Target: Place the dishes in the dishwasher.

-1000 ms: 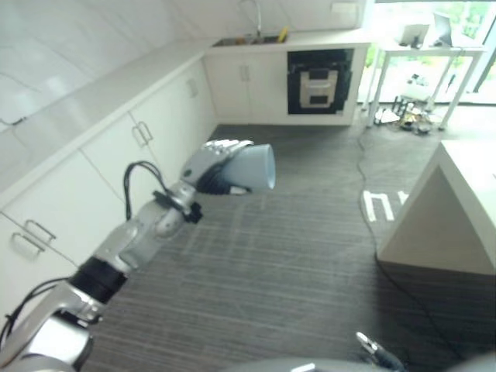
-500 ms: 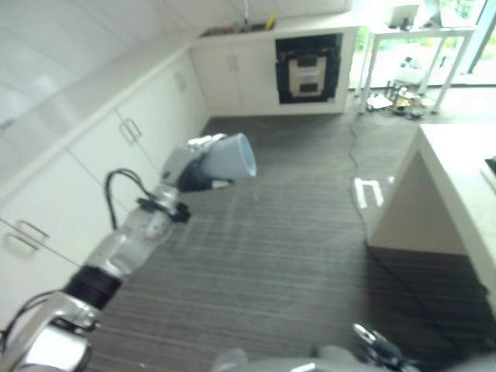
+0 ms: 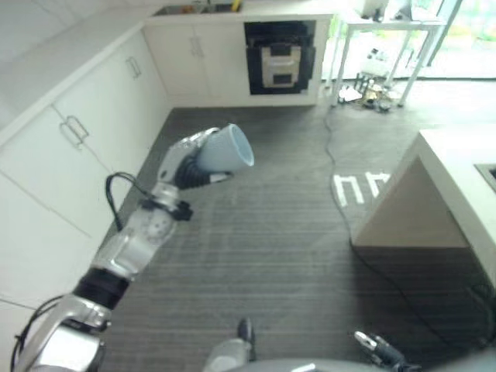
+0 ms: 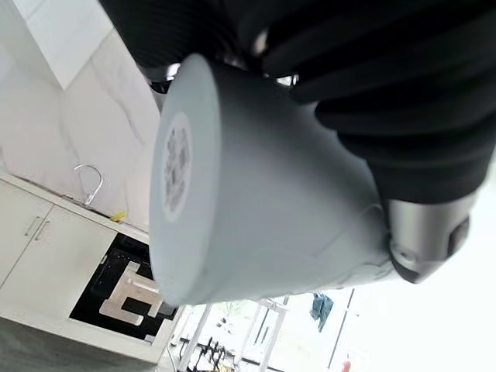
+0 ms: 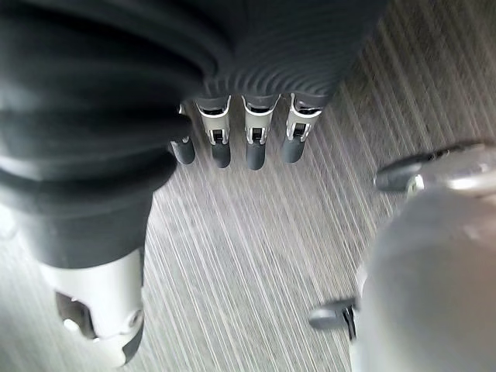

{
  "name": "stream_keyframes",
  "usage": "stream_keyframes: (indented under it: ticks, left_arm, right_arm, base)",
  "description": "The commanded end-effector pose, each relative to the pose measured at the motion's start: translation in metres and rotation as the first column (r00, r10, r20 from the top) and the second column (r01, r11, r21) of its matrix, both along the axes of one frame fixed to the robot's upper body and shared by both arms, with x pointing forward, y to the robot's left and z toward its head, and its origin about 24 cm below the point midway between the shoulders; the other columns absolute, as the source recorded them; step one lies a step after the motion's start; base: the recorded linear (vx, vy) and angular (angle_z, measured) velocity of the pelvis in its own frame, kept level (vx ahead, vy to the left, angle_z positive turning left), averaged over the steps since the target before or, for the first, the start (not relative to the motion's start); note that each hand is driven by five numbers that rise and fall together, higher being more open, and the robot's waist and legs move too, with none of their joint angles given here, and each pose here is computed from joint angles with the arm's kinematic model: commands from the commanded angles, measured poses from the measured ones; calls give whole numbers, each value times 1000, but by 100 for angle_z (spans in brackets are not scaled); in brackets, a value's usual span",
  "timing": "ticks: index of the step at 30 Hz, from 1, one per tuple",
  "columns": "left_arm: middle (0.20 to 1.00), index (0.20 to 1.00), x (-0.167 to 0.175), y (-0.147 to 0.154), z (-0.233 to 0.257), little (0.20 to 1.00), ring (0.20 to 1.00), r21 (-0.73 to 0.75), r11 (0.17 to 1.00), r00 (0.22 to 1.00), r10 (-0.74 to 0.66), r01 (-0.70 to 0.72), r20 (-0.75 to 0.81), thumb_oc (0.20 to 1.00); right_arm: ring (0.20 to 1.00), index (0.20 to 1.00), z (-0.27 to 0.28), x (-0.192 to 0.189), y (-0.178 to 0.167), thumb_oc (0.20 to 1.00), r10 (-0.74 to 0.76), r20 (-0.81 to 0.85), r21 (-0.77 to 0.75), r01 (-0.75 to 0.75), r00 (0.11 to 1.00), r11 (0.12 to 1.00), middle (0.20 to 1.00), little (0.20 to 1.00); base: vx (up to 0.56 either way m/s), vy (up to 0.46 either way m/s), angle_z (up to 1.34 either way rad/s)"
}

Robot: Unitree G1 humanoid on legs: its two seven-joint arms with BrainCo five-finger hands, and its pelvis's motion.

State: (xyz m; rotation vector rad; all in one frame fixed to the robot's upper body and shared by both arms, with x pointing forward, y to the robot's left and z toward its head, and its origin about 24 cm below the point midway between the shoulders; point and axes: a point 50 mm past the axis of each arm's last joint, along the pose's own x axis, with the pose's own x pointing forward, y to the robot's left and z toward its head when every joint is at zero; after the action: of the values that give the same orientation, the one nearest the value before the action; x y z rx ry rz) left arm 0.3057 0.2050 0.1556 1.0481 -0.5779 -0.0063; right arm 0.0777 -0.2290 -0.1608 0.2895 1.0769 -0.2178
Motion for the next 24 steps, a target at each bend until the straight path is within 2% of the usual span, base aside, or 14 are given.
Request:
stream_keyframes:
  ticks: [1, 5, 10, 18, 24]
  left_arm:
    - [200, 200, 4, -9, 35, 200, 200, 11, 998, 989, -65, 64, 133, 200]
    - [200, 200, 5, -13, 37, 200, 200, 34, 998, 991, -65, 62, 115, 200]
    - [200, 200, 5, -14, 39, 200, 200, 56, 996, 991, -74, 68, 109, 200]
    - [200, 200, -6, -24, 32, 200, 200, 84, 987, 987, -145, 139, 70, 200]
    - [200, 200, -15, -21, 32, 200, 200, 50, 992, 990, -117, 114, 73, 200]
  right_arm:
    - [1000, 1000, 3, 5, -4, 1000, -43, 42, -28, 44, 998, 999, 1000, 1000]
    - [1000, 1000, 1, 4, 4, 1000, -29, 38, -15, 29, 999, 999, 1000, 1000]
    - [1000, 1000, 5, 7, -5, 1000, -33, 69, -14, 34, 997, 999, 1000, 1000]
    - [1000, 1000, 6, 8, -13, 1000, -100, 68, -2, 100, 993, 995, 1000, 1000]
    - [1000, 1000, 13, 18, -29, 1000, -35, 79, -53, 39, 996, 998, 1000, 1000]
  base:
    - [142, 174, 66]
    - [253, 204, 47]
    - [301, -84, -4]
    - [462, -263, 45]
    - [413, -365, -24]
